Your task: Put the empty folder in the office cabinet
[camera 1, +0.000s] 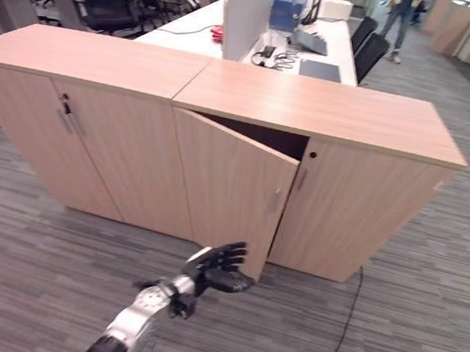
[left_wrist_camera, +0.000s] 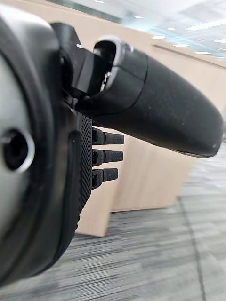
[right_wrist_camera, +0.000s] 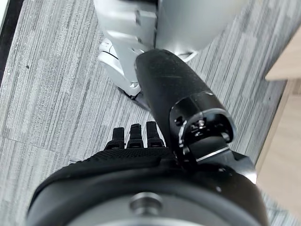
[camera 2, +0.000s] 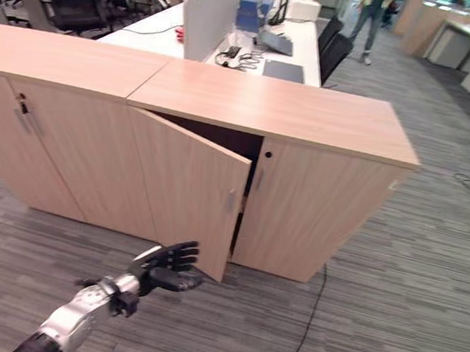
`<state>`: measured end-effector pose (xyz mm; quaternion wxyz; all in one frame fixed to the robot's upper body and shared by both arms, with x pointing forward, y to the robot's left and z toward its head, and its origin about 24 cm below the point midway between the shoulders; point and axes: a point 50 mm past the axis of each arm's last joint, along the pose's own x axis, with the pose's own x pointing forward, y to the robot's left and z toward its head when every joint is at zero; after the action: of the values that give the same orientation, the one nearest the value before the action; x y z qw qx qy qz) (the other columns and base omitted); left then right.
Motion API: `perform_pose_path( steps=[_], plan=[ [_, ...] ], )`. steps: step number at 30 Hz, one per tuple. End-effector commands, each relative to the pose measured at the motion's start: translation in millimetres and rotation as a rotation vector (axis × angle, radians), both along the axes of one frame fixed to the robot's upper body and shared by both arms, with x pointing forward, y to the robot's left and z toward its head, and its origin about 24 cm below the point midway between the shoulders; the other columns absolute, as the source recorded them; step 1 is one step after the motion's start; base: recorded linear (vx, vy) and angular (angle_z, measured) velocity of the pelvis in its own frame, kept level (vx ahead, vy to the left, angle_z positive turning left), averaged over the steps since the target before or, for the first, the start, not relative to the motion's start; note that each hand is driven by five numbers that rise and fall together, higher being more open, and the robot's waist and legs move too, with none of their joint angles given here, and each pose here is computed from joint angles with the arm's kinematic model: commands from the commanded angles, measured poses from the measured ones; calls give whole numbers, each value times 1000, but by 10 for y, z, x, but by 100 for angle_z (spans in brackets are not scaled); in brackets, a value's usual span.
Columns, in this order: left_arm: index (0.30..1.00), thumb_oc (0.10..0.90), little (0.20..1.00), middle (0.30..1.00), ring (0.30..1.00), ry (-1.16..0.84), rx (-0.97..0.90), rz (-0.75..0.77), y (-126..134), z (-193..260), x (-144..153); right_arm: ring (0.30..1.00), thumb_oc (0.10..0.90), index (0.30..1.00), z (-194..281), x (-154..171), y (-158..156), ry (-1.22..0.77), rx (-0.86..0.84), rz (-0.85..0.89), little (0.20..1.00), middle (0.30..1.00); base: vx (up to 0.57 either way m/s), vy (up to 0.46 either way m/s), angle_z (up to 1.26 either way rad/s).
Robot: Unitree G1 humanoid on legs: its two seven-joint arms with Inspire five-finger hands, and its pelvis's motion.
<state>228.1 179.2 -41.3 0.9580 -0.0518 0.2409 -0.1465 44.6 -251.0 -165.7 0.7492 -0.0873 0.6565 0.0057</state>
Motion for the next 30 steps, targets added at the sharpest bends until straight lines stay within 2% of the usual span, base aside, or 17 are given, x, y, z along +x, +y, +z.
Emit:
perform_pose_path(
  steps=[1,2,3,6,9,10,11,12,15,16,17,18,21,22,23,24,30],
  plan=[
    [900,800,900,900,900,-244,114,109,132,325,308,900,800,900,4,444,306,-138,121,7,900,900,18,-232,-17],
    [900,800,900,900,900,-244,115,111,130,322,306,900,800,900,4,442,305,-138,120,7,900,900,54,-468,-19],
    [900,800,900,900,900,-236,276,153,296,232,234,900,800,900,2,452,337,-148,127,10,900,900,32,-264,-8],
    [900,800,900,900,900,-171,317,184,377,75,89,900,800,900,-7,426,372,-143,131,44,900,900,21,-293,-13],
    [900,800,900,900,900,-21,292,294,580,-211,-197,900,800,900,19,361,174,-130,82,19,900,900,-35,-268,-26],
    [900,800,900,900,900,-21,290,294,580,-212,-196,900,800,900,20,362,172,-130,82,19,900,900,-129,-221,-35],
    [900,800,900,900,900,50,216,381,649,-333,-335,900,800,900,46,378,73,-133,61,7,900,900,-93,-88,-28],
    [900,800,900,900,900,50,215,381,649,-332,-332,900,800,900,47,380,71,-133,62,7,900,900,-128,-126,-40],
    [900,800,900,900,900,264,113,449,615,-691,-672,900,800,900,60,378,9,-116,41,14,900,900,-62,-40,-22],
    [900,800,900,900,900,264,112,449,615,-691,-669,900,800,900,60,380,8,-117,41,13,900,900,-27,49,-8],
    [900,800,900,900,900,360,84,474,573,-841,-833,900,800,900,61,383,0,-113,33,13,900,900,4,57,-12],
    [900,800,900,900,900,359,84,473,572,-841,-831,900,800,900,62,384,-2,-113,33,12,900,900,5,84,-12],
    [900,800,900,900,900,520,52,521,502,-1057,-1104,900,800,900,58,417,40,-128,44,1,900,900,17,83,-5],
    [900,800,900,900,900,614,43,542,489,-1151,-1276,900,800,900,60,424,36,-136,46,-25,900,900,38,85,0],
    [900,800,900,900,900,613,43,542,489,-1151,-1274,900,800,900,60,425,36,-136,46,-25,900,900,74,146,-12],
    [900,800,900,900,900,687,102,488,477,-1211,-1422,900,800,900,42,400,82,-131,59,-40,900,900,41,80,-12],
    [900,800,900,900,900,735,288,419,544,-1242,-1587,900,800,900,5,347,199,-134,86,-62,900,900,19,111,5]
  ],
)
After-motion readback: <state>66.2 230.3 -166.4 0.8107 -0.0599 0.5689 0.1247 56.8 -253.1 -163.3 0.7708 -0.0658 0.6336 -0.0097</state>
